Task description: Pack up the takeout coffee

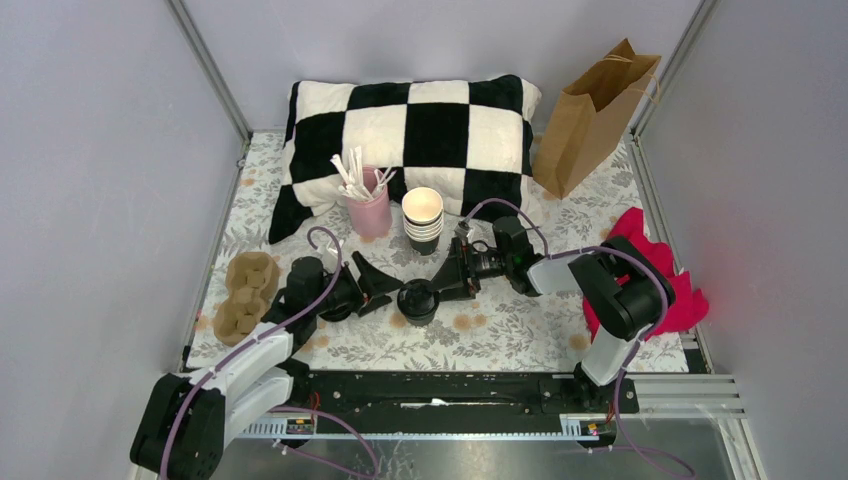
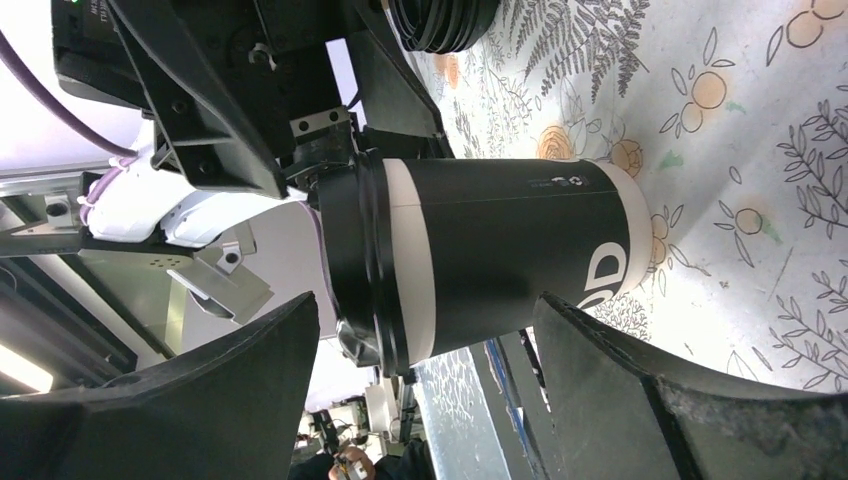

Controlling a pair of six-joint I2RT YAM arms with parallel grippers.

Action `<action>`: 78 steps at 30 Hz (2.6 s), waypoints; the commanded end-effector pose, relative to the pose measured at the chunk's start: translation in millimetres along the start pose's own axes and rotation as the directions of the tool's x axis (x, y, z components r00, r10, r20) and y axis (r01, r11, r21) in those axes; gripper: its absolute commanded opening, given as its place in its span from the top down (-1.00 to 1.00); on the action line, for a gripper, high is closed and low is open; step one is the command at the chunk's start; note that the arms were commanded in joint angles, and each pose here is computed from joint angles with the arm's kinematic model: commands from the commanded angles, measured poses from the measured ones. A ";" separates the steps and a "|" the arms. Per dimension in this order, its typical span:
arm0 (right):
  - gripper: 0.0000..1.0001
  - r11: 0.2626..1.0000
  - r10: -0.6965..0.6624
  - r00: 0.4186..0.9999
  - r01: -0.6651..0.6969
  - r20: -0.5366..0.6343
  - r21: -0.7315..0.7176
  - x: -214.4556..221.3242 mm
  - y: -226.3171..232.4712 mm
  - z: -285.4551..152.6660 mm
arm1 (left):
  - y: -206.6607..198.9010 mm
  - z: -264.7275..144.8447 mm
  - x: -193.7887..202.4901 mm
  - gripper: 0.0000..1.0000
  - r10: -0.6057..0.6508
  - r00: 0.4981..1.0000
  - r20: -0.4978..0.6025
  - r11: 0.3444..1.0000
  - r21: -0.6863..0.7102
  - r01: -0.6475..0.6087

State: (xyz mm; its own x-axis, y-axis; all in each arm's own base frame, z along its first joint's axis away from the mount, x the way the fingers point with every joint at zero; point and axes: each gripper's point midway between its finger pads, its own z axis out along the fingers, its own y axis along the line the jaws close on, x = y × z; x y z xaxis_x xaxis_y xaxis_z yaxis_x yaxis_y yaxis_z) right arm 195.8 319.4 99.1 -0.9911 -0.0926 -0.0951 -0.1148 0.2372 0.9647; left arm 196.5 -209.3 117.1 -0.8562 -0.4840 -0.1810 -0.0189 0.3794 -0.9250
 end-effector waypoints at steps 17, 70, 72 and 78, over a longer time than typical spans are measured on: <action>-0.51 0.997 0.066 0.998 -0.066 0.005 -0.048 10.6 -23.0 7.5 | 38.5 -2.6 20.5 -0.35 -0.044 0.999 -0.013 0.999 -0.020 0.044; 0.08 0.993 0.042 0.998 -0.047 0.044 0.104 16.3 -46.1 -5.6 | 49.7 -2.1 44.1 -0.12 0.006 0.998 -0.059 0.981 -0.195 -0.017; 0.08 0.992 0.049 0.998 -0.054 0.045 0.118 19.6 -52.4 -6.5 | 54.8 -2.7 45.7 -0.09 0.007 0.999 -0.049 0.978 -0.207 -0.017; 0.11 0.990 0.056 0.996 -0.064 0.064 0.130 21.8 -62.7 -6.2 | 73.6 -5.5 49.1 -0.03 0.000 0.999 -0.035 0.969 -0.249 -0.009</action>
State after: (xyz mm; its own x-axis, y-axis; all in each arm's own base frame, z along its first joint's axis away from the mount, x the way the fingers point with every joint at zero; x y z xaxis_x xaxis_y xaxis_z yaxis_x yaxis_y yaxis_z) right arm 204.5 308.1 90.9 -0.9891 -0.0178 -0.1458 -0.1461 0.2259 0.9631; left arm 149.9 -225.7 95.5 -0.9069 -0.3884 -0.1634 -0.0187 0.4247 -0.9052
